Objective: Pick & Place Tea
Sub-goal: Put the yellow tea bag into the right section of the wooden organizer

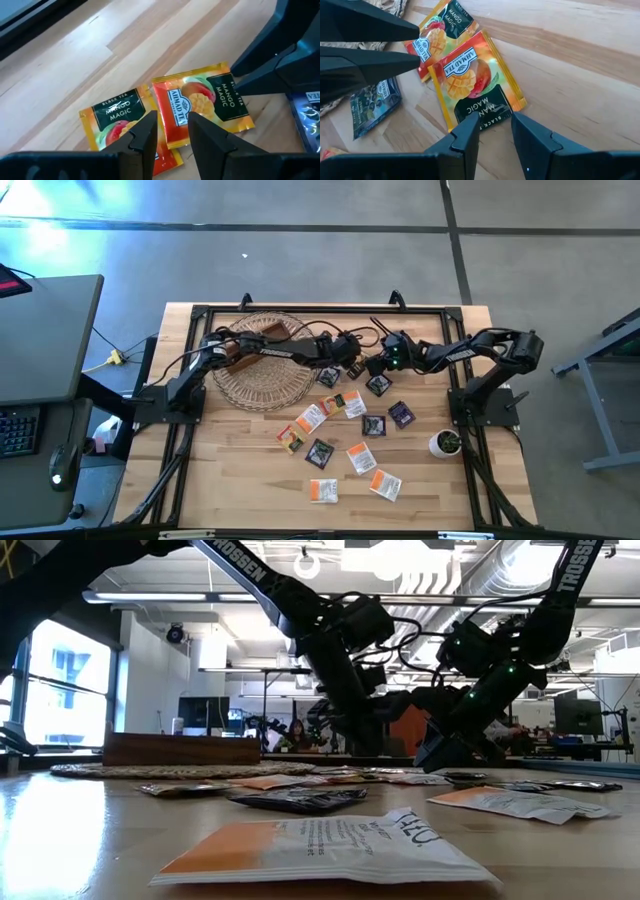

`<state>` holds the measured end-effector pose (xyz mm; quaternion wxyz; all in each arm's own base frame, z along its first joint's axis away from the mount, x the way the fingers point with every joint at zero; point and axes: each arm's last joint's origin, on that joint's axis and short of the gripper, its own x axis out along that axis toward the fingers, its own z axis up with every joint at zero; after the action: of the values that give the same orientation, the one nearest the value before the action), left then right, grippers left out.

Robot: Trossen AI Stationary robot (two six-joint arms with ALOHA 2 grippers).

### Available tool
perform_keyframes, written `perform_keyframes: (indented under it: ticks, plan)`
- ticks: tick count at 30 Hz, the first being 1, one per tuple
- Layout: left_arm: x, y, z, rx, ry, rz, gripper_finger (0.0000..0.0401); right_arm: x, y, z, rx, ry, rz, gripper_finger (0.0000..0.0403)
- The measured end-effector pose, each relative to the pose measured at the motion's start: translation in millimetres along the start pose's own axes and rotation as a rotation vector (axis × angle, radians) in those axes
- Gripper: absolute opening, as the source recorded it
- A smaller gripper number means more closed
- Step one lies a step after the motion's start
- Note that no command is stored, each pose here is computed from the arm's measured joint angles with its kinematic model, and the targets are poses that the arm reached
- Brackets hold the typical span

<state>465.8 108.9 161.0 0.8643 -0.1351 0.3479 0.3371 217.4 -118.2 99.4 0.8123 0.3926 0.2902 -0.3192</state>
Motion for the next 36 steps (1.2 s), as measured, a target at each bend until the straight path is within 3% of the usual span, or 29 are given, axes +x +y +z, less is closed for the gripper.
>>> perform_keyframes:
  ticks: [6, 11, 15, 27, 36]
  plan:
    - [0, -1, -1, 0.003, 0.007, -0.007, 0.0107, 0, 0, 0, 0.002, 0.005, 0.009, 0.0114]
    - [0, -6, 0, -0.012, 0.013, -0.105, 0.0107, 0, 2, 2, -0.009, -0.016, 0.029, 0.0114]
    - [24, -9, -16, -0.015, 0.032, -0.154, 0.0107, 0, 0, 0, -0.012, -0.009, 0.006, 0.0114]
    - [32, -17, -15, -0.048, 0.042, -0.359, 0.0108, 0, -2, -1, -0.077, 0.005, -0.027, 0.0114]
    - [32, -19, -16, -0.025, 0.036, -0.382, 0.0108, 0, -1, -1, -0.099, 0.002, -0.012, 0.0099]
